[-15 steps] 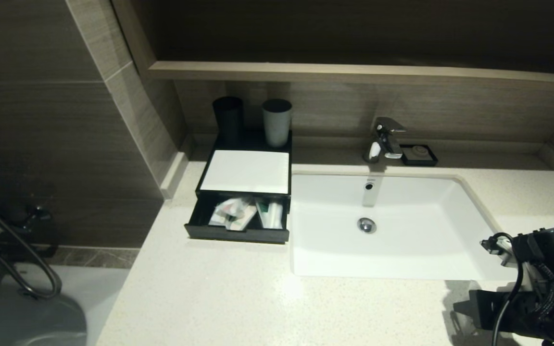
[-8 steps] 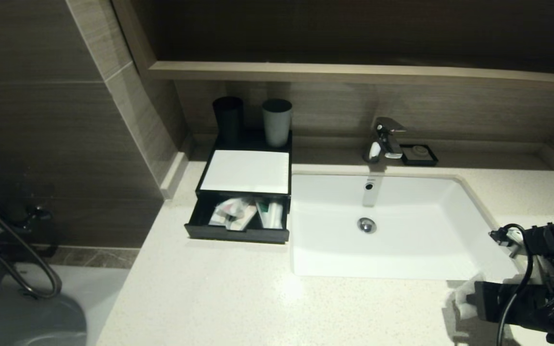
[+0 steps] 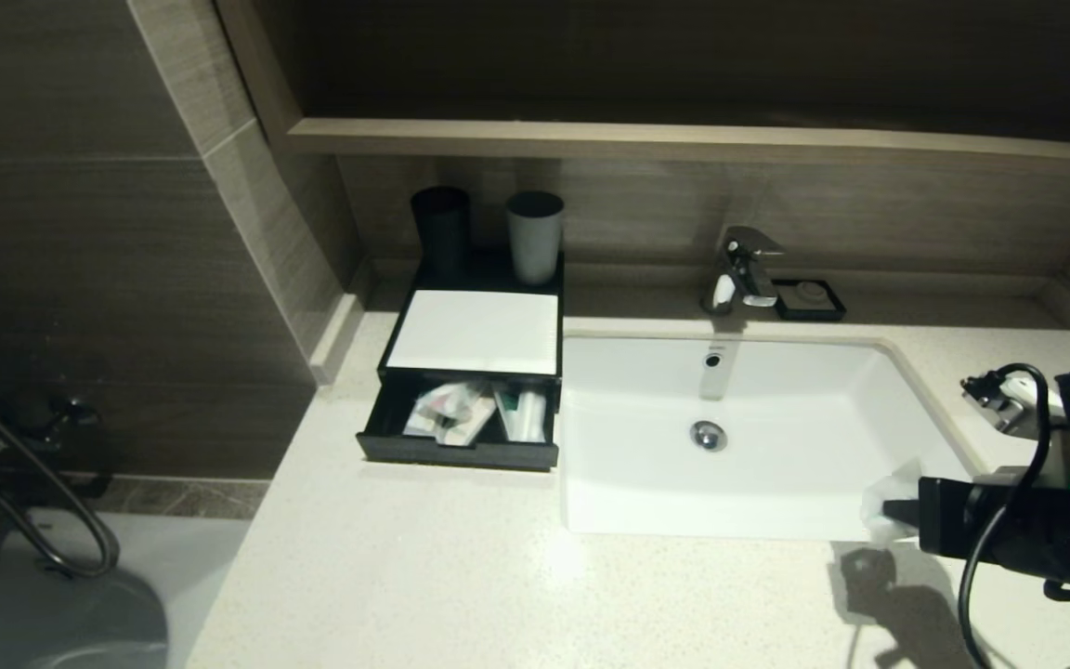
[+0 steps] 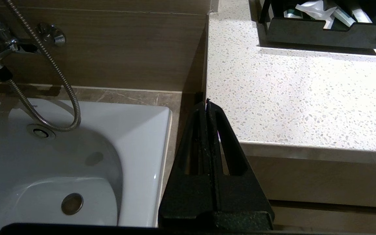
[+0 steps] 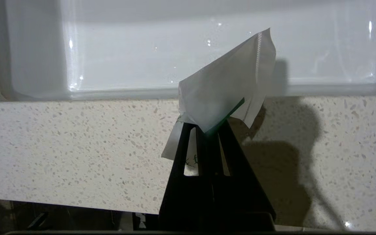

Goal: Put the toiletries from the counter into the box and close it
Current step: Place the bathroom toiletry into the drawer

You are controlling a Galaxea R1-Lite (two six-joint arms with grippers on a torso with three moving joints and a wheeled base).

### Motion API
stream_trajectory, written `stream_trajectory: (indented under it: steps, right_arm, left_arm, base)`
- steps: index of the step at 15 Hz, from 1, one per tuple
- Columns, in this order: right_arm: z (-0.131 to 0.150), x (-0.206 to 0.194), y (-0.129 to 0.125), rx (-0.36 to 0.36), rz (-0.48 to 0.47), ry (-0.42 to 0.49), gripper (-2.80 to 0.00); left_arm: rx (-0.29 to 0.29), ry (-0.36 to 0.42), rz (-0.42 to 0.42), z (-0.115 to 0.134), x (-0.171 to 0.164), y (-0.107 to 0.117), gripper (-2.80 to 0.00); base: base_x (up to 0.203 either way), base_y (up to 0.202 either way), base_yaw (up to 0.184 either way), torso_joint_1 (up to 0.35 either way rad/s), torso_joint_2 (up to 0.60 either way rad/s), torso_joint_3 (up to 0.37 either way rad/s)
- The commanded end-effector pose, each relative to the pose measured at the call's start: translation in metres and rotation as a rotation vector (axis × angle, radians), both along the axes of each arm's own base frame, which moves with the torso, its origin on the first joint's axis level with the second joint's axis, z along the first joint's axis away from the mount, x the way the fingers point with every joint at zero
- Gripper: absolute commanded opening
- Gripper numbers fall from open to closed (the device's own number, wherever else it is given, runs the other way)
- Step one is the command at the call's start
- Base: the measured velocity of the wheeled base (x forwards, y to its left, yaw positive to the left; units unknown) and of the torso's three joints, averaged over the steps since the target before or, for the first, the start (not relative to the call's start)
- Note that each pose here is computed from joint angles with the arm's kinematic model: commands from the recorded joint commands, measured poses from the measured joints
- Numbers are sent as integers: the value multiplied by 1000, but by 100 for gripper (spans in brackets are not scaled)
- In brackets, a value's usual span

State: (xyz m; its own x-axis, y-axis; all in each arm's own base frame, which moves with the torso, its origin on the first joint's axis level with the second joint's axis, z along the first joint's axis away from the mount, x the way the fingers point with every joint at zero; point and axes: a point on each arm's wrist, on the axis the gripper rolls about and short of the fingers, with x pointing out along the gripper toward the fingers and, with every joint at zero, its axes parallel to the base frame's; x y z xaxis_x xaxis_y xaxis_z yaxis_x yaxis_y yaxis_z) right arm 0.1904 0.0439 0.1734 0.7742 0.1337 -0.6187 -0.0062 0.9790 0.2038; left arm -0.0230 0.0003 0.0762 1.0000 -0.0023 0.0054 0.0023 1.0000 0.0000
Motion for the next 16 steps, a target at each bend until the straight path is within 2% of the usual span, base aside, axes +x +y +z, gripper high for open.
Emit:
stream_trajectory:
  steps: [1, 7, 16]
  right_arm:
    - [12, 8, 12, 13, 44, -40, -280]
    - [28, 52, 57, 103, 120, -55, -280]
    - [50, 101, 130, 143, 249, -140, -280]
  left_arm:
    - [0, -1, 1, 0, 0, 0, -280]
    - [0, 0, 1, 0, 0, 0, -280]
    - [0, -1, 1, 0, 0, 0, -280]
  base:
    - [0, 0, 0, 0, 0, 0]
    - [0, 0, 0, 0, 0, 0]
    - [0, 0, 0, 0, 0, 0]
